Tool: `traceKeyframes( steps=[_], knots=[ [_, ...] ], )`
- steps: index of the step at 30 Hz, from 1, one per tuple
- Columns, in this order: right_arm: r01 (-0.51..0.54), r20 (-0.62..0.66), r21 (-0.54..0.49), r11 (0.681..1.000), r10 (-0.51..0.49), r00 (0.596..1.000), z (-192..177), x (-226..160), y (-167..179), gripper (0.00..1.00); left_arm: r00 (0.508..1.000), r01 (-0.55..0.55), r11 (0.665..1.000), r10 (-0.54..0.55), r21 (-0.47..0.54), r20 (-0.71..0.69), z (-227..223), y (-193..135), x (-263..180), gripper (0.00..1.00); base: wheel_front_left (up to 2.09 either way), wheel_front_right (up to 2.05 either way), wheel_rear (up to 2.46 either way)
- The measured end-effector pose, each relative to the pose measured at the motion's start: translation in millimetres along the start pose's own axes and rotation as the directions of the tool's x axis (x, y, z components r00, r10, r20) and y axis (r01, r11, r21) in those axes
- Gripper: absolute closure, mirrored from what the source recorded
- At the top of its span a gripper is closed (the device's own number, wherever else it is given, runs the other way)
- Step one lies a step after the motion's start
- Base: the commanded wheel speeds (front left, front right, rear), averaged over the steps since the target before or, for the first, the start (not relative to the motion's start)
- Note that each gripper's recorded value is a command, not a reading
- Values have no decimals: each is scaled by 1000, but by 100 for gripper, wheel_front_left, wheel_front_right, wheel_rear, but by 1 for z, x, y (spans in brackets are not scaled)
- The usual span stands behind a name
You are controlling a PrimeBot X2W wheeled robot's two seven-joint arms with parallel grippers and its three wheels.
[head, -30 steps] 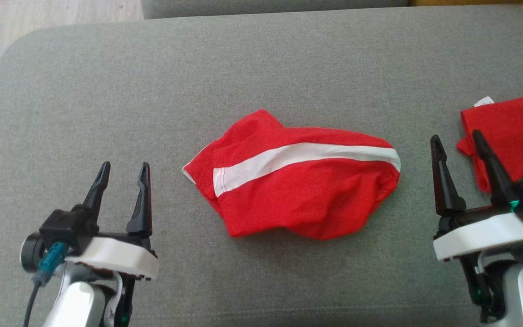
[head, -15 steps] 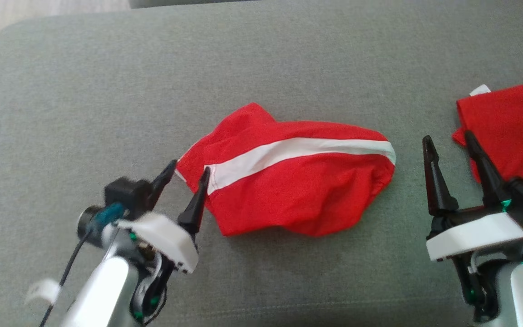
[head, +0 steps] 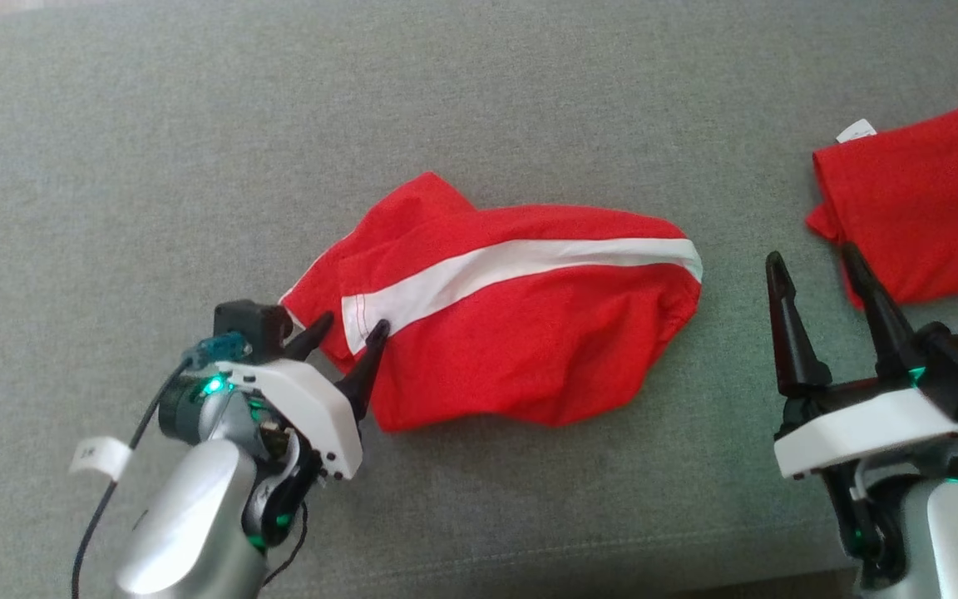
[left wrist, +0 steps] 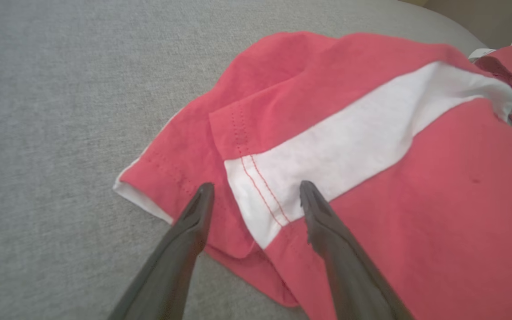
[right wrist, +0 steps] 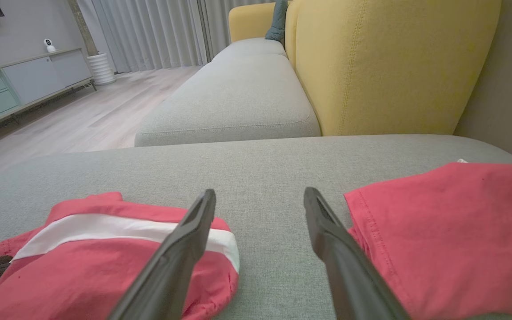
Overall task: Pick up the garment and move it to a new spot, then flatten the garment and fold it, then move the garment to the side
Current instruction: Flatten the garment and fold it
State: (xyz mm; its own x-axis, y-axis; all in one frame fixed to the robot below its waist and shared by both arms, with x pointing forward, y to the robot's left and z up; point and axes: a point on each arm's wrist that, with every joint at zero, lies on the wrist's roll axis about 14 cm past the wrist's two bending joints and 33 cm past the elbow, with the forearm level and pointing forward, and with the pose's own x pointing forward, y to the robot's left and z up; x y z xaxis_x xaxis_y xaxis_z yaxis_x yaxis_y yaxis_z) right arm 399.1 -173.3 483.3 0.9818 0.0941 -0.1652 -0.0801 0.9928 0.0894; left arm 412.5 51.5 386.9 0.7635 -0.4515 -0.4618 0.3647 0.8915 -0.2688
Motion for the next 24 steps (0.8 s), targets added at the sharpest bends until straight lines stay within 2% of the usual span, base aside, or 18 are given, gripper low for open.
traceKeyframes(
  steps=[10, 11, 12, 13, 15, 21, 24],
  knots=[
    [-5, 3, 7, 1000, 5, 1000, 1, 6, 1, 0, 1000, 8, 1000, -8, -19, -25, -6, 0, 6, 1, 0, 0, 0],
    [-5, 2, 8, 1000, 5, 1000, 0, 6, 1, 0, 1000, 11, 1000, -12, -17, -17, -5, 0, 6, 16, 0, 0, 0],
    [-6, 1, 8, 1000, 6, 1000, 0, 6, 1, 0, 1000, 11, 1000, -11, -15, -11, -5, 0, 5, 38, 0, 0, 0],
    [-7, 2, 8, 1000, 7, 1000, 0, 6, 2, 0, 1000, 10, 1000, -10, -15, -9, -5, 0, 5, 55, 0, 0, 0],
    [-7, 2, 8, 1000, 7, 1000, 1, 7, 2, 0, 1000, 11, 1000, -11, -12, -6, -4, 0, 4, 100, 0, 0, 0],
    [-4, -1, 9, 1000, 4, 1000, 0, 7, 0, 0, 1000, 13, 1000, -14, 11, 22, 1, -2, 2, 100, 0, 0, 0],
    [-1, -59, 12, 1000, 2, 998, -14, 6, -1, 0, 999, 14, 1000, -15, 19, 40, 6, -3, 0, 100, 0, 0, 0]
  ],
)
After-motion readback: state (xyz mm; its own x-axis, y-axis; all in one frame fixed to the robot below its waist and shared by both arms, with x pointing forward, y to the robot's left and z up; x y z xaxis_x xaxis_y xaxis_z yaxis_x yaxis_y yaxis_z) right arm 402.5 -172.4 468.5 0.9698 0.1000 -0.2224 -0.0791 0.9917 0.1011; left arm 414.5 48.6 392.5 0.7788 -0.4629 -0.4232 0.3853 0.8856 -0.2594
